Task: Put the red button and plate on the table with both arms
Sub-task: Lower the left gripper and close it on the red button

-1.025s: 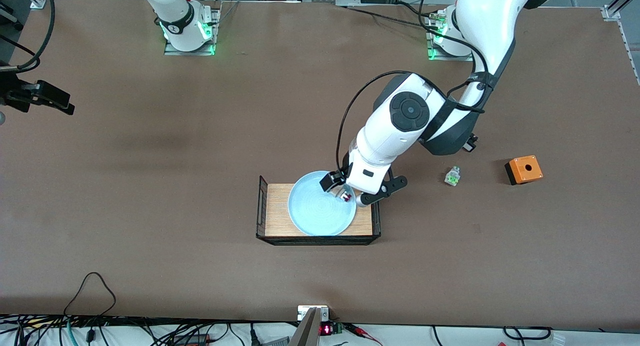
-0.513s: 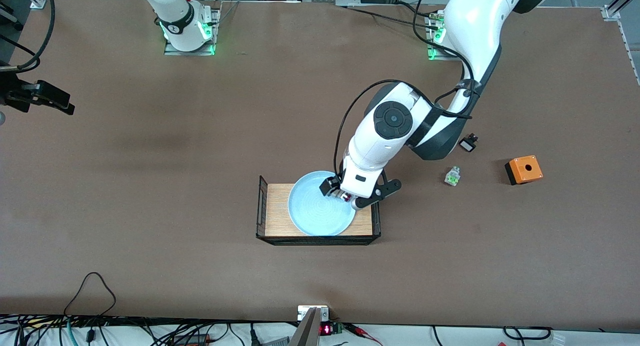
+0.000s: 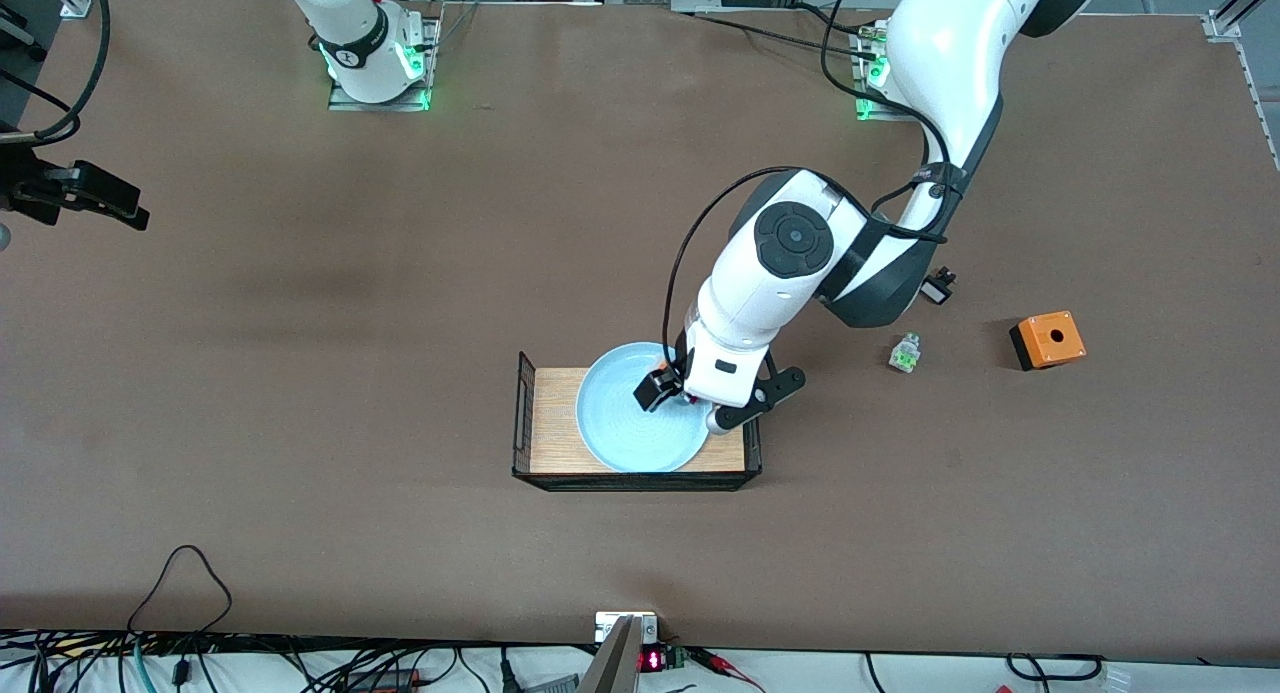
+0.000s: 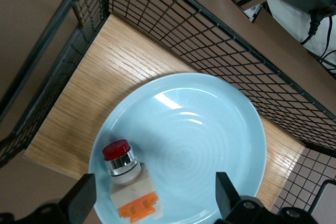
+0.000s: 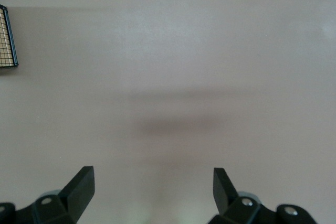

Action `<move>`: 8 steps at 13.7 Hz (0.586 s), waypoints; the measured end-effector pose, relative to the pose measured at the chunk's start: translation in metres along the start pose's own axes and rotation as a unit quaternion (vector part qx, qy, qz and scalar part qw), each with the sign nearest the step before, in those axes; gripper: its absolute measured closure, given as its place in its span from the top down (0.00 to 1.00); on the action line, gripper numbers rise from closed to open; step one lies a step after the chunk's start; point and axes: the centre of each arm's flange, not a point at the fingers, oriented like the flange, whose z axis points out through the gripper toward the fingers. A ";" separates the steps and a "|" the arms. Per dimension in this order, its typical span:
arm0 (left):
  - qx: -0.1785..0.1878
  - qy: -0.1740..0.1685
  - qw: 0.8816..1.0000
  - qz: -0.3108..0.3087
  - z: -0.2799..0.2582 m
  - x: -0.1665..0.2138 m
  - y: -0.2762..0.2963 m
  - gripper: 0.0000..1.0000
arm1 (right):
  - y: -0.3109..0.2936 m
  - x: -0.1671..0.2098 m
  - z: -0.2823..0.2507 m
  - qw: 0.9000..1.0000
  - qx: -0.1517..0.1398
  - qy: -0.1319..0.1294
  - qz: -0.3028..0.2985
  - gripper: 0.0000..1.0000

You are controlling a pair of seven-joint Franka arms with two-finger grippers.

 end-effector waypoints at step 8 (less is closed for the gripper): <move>0.004 -0.007 1.000 -0.002 0.027 -0.007 -0.001 1.00 | 0.000 0.000 0.000 1.000 0.000 0.000 0.000 1.00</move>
